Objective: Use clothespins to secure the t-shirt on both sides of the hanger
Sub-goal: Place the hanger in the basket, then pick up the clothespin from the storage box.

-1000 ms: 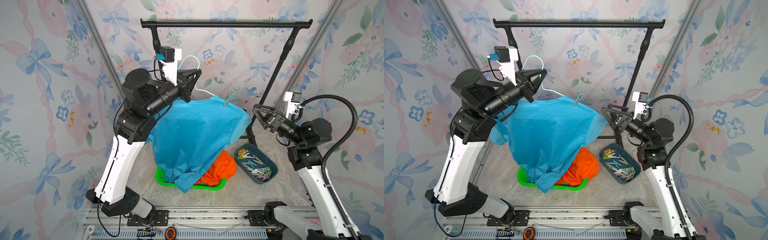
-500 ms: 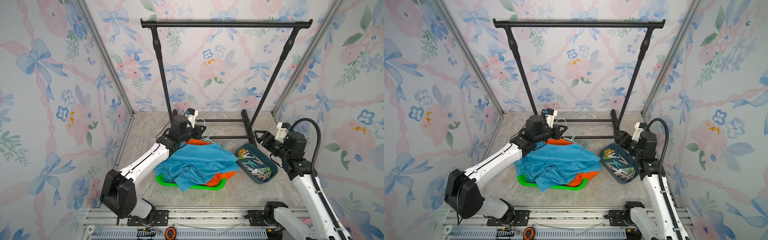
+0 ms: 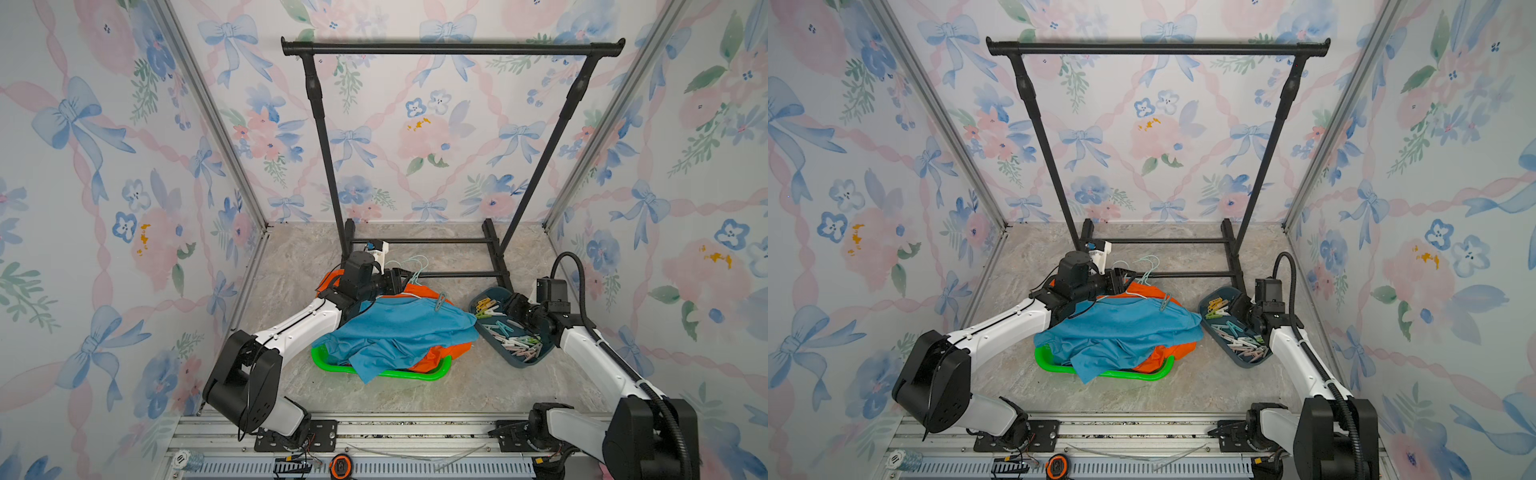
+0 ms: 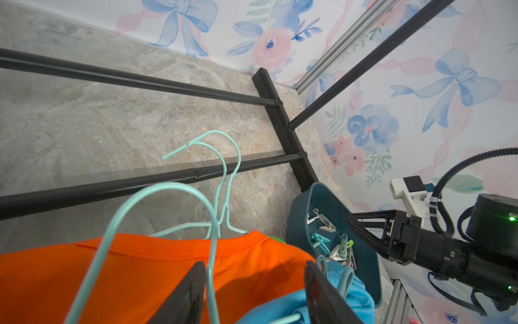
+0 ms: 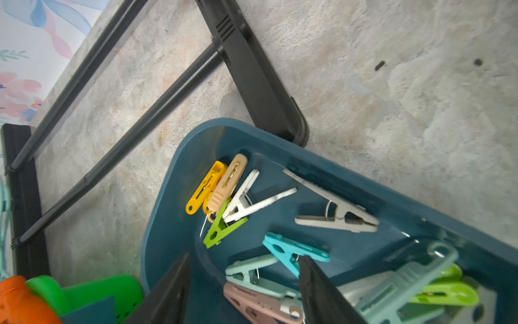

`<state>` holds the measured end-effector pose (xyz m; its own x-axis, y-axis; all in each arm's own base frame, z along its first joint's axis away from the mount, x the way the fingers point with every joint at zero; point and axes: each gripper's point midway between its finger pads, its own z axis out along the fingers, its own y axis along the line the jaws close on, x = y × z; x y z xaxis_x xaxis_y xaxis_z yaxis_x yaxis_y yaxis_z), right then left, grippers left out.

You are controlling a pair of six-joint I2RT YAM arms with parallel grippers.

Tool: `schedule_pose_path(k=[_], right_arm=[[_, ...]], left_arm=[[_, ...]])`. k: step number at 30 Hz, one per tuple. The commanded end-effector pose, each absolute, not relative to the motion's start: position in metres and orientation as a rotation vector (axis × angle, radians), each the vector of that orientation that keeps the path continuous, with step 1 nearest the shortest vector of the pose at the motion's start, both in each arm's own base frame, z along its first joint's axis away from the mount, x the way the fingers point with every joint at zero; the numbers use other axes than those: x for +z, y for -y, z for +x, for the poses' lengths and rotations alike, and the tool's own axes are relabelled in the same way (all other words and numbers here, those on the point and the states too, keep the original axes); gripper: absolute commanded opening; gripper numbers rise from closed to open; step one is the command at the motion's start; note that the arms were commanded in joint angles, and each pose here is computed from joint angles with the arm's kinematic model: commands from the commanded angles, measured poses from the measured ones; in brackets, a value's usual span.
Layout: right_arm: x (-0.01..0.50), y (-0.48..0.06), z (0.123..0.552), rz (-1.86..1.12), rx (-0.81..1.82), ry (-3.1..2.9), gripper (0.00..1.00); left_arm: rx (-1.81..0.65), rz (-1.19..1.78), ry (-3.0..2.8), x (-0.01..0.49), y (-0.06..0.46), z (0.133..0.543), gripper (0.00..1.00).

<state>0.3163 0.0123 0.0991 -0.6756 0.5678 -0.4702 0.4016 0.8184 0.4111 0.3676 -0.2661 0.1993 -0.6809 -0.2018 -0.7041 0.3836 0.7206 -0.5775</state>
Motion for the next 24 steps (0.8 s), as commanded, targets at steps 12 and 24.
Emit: schedule_pose_path(k=[12,24], right_arm=[[0.051,-0.008,0.324,0.707,0.247,-2.518,0.4],[0.04,-0.014,0.356,0.717,0.247,-2.537,0.41]], left_arm=[[-0.846,0.068,-2.02,0.24,0.228,0.344,0.94],[-0.771,0.135,-1.981,0.262,0.221,0.317,0.89]])
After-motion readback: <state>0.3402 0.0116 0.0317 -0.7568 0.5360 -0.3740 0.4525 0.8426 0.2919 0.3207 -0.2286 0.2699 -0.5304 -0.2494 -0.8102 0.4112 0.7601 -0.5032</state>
